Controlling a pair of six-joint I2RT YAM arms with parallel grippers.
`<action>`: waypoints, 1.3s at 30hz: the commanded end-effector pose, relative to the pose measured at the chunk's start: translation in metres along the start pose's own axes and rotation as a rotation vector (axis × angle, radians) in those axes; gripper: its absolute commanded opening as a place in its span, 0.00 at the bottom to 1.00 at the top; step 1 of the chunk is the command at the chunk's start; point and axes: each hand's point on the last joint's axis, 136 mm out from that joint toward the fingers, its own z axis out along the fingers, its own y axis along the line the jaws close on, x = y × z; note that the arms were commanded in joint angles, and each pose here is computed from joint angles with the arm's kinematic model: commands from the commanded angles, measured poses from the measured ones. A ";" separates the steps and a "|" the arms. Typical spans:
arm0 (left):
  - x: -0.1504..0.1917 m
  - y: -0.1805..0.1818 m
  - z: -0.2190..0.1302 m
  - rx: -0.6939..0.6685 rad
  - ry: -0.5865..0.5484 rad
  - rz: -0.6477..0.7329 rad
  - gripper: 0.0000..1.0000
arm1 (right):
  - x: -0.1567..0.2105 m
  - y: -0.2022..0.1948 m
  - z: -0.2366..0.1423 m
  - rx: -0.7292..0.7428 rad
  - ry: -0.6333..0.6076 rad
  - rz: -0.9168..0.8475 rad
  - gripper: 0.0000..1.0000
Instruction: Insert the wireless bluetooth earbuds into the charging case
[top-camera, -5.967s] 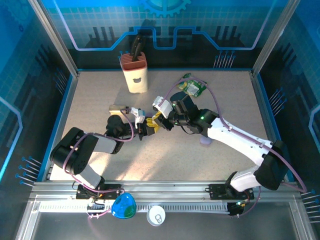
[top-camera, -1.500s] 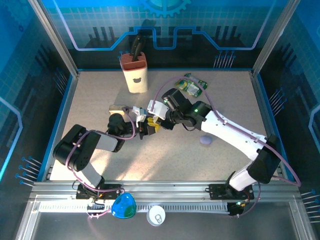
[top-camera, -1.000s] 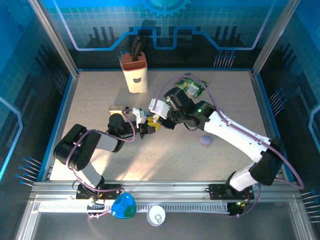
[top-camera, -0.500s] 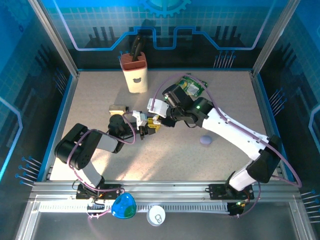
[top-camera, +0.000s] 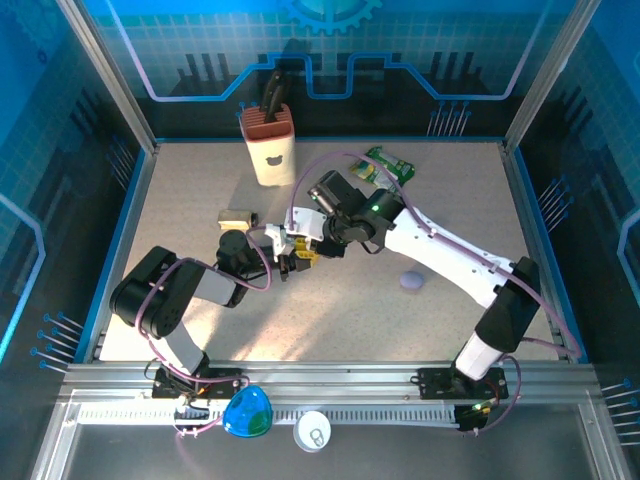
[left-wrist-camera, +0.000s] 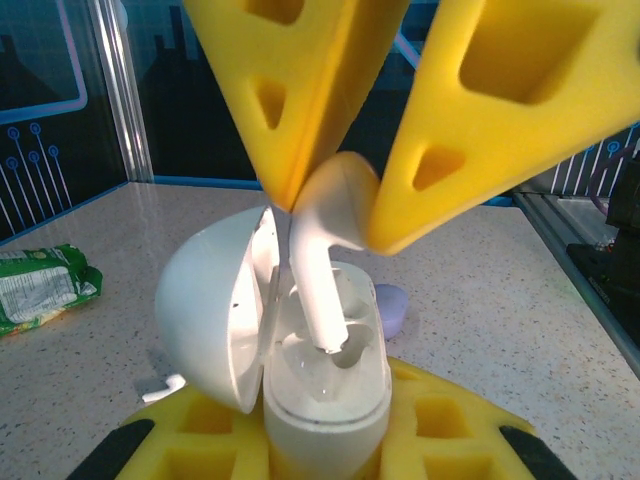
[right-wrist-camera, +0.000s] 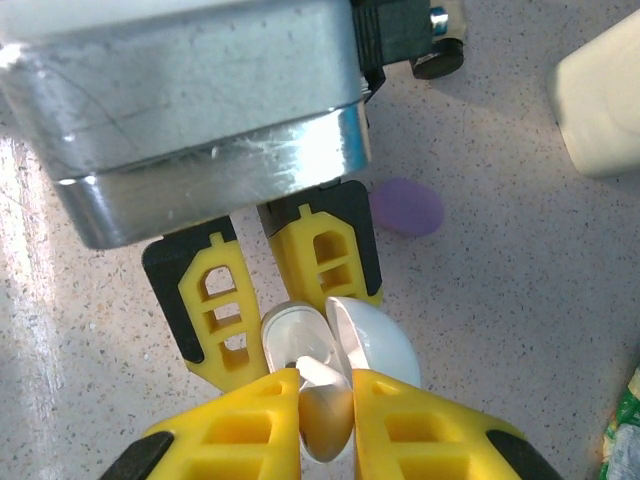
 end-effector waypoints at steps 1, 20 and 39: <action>0.003 0.000 -0.003 -0.003 -0.002 0.029 0.10 | -0.002 0.007 -0.003 -0.023 0.023 -0.043 0.18; 0.000 0.000 -0.003 0.002 -0.006 0.025 0.11 | 0.003 0.010 -0.001 -0.041 0.084 -0.083 0.17; 0.001 -0.001 -0.003 0.004 -0.005 0.020 0.10 | 0.007 0.025 0.011 -0.121 0.118 -0.093 0.18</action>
